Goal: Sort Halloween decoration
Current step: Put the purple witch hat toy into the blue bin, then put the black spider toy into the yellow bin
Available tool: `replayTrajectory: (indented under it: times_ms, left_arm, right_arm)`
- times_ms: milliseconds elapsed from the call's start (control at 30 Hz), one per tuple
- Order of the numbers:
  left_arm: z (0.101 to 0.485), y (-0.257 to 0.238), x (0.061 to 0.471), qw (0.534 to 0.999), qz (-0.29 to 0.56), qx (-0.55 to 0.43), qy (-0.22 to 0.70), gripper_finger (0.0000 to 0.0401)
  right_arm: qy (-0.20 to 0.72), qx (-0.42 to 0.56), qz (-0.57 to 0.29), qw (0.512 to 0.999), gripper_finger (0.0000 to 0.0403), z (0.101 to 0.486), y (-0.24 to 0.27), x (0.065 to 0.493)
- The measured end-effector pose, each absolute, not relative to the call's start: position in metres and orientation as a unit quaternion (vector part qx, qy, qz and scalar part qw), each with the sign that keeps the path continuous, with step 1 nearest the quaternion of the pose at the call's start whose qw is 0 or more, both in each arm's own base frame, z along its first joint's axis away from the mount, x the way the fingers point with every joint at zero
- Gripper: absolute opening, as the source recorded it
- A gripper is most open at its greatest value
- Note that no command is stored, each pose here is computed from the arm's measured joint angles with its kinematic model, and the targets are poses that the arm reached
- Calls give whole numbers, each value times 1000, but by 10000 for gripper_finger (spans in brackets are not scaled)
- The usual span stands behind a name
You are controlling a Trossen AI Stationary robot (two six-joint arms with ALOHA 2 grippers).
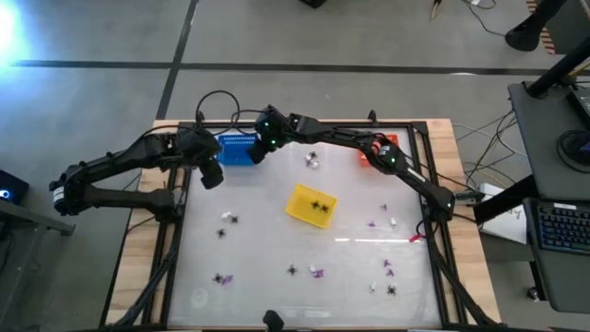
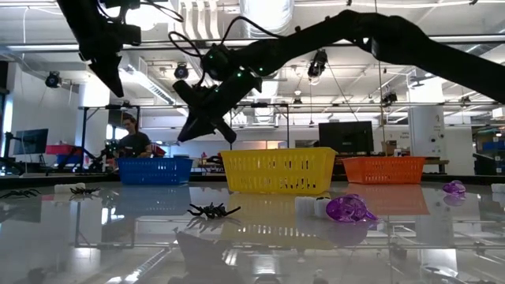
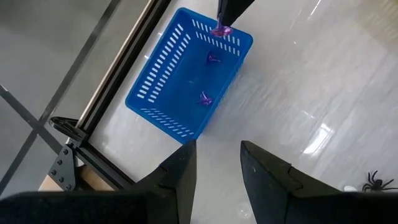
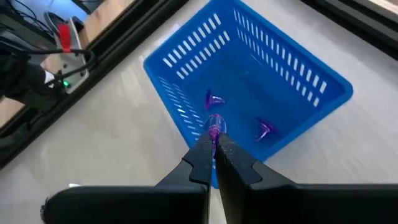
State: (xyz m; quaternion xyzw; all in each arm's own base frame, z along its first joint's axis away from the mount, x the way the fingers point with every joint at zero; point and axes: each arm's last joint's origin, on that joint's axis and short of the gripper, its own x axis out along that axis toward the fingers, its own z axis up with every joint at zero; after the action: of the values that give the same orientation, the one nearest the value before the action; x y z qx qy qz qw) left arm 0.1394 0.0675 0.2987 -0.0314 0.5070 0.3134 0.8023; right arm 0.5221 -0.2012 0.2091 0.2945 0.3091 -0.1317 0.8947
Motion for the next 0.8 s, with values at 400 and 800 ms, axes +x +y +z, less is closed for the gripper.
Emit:
replayTrajectory:
  times_ms: [400,800]
  left_arm:
    - [298,68,140,802,314,-32,508,107]
    - [298,68,140,801,320,-43,505,107]
  right_arm:
    - [310,303,-139,890,14,199,-207,523]
    - [314,323,-125,884,91,204,-208,519]
